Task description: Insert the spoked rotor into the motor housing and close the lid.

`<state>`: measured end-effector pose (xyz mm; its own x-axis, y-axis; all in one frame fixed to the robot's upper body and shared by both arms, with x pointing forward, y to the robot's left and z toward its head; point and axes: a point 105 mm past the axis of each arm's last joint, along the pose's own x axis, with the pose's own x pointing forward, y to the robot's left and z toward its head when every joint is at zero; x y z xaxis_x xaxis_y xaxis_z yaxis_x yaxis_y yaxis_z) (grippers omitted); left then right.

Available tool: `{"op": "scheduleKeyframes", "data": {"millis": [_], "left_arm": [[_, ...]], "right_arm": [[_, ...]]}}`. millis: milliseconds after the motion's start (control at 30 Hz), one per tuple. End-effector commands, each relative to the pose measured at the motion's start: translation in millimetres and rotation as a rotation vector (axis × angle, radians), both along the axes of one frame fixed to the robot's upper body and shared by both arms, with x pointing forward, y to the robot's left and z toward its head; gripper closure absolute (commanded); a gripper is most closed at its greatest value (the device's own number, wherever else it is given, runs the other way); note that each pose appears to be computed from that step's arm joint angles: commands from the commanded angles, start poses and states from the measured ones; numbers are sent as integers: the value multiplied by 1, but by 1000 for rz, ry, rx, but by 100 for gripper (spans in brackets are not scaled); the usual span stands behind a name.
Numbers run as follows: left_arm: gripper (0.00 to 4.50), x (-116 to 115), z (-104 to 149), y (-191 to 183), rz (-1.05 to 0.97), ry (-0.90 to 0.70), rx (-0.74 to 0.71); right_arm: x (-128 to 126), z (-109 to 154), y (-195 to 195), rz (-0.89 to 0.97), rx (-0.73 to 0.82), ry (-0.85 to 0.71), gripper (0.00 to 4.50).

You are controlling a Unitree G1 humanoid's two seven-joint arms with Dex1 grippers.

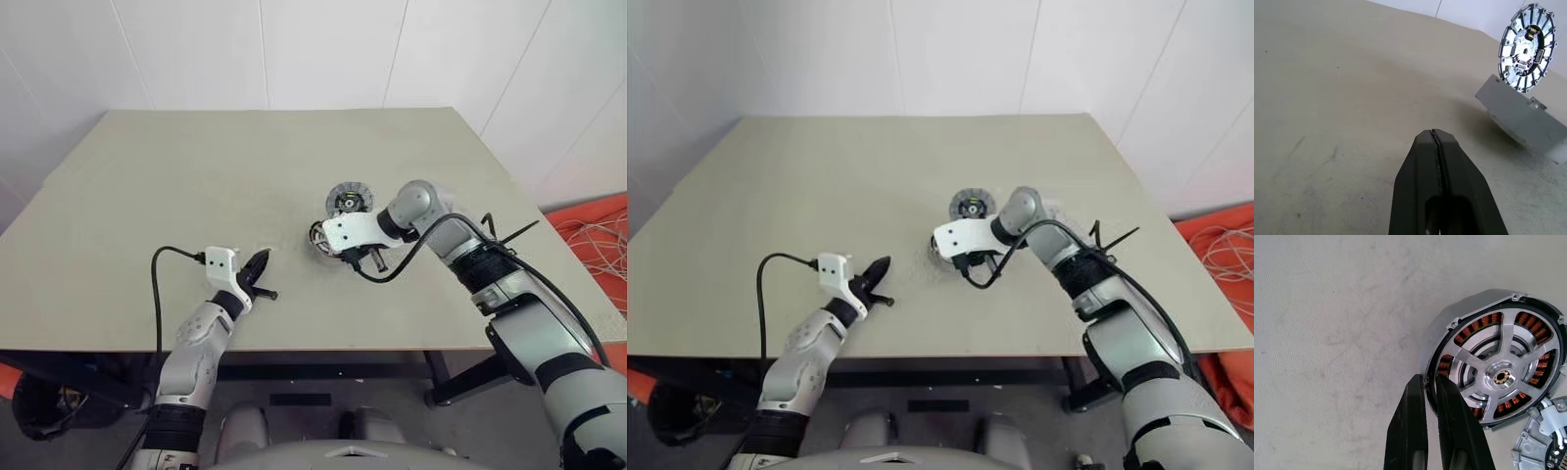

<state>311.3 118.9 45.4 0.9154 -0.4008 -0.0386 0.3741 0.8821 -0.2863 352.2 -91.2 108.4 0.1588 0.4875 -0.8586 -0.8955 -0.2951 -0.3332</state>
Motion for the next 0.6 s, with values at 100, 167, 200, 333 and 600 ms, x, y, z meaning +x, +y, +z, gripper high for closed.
{"op": "scheduleKeyframes", "data": {"millis": [100, 167, 200, 333, 600], "left_arm": [[450, 5, 8, -5, -23, -31, -2], [450, 5, 8, -5, -23, -31, -3], [450, 5, 8, -4, -23, -30, -4], [450, 5, 7, -4, -22, -28, -7], [450, 6, 7, -5, -24, -24, -10]], "right_arm": [[-3, 35, -10, -62, 60, -38, 448], [-12, 37, -14, -106, 71, 25, 448], [-17, 39, -16, -129, 80, 65, 448], [-39, 41, -17, -178, 102, 182, 448], [-38, 38, -1, -71, 163, 70, 448]]}}
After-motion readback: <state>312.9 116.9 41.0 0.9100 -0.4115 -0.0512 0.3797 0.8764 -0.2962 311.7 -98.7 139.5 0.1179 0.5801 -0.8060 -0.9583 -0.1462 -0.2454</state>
